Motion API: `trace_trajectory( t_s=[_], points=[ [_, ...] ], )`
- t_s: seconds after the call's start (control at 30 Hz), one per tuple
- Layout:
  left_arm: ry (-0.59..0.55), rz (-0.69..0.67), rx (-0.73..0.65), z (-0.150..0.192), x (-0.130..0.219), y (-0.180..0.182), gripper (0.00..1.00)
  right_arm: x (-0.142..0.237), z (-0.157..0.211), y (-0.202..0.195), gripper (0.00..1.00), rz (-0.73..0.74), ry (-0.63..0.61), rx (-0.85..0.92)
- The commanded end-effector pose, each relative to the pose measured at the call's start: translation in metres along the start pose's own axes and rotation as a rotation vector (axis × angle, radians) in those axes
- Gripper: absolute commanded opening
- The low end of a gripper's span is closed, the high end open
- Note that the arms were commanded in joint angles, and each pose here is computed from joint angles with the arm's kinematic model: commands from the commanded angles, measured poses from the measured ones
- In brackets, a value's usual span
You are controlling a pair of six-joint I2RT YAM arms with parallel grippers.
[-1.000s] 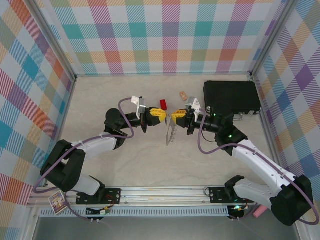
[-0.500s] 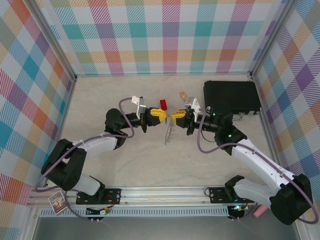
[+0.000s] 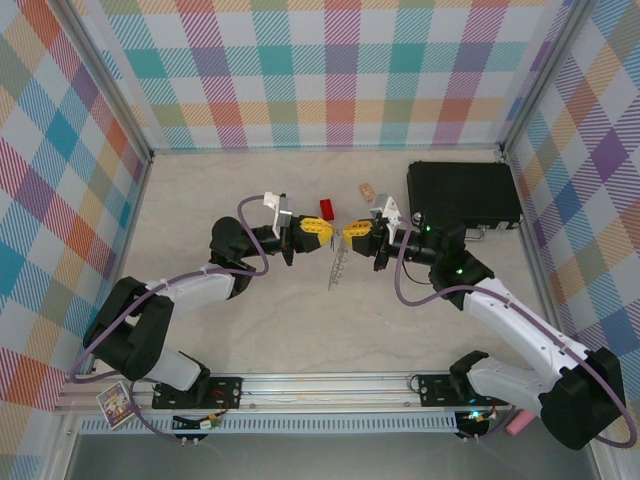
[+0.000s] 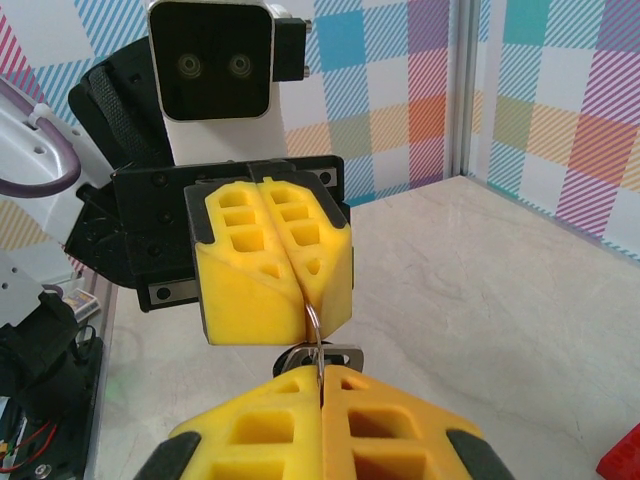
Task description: Put the keys on the keyring
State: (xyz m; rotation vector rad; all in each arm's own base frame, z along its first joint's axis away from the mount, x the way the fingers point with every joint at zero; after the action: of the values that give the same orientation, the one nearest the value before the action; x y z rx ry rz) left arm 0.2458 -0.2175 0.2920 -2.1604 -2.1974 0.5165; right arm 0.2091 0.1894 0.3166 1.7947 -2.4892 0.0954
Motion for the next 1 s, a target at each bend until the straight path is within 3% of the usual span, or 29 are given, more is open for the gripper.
trace_trajectory(
  t_s=[0.0,0.97],
  points=[
    [0.007,0.068,-0.028,-0.004,-0.006,-0.007,0.0,0.0,-0.017,0.0,0.0,-0.02,-0.046,0.029],
    [0.01,0.118,-0.047,-0.007,-0.01,-0.018,0.0,-0.01,-0.014,0.0,0.0,-0.131,-0.023,-0.028]
  ],
)
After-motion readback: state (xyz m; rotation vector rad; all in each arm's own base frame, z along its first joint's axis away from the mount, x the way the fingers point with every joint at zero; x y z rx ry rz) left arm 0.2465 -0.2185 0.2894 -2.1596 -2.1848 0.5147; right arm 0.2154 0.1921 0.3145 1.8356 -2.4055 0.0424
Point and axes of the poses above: each hand's point on the last joint's axis, 136 mm out from that joint toward the fingers, its own x axis back along the fingers, its own y axis along the line the jaws close on, z = x × y, the point moved 9 cm from there along x, back along the fingers, and after that the axes turned 6 degrees about x, right-handed, at the moved point
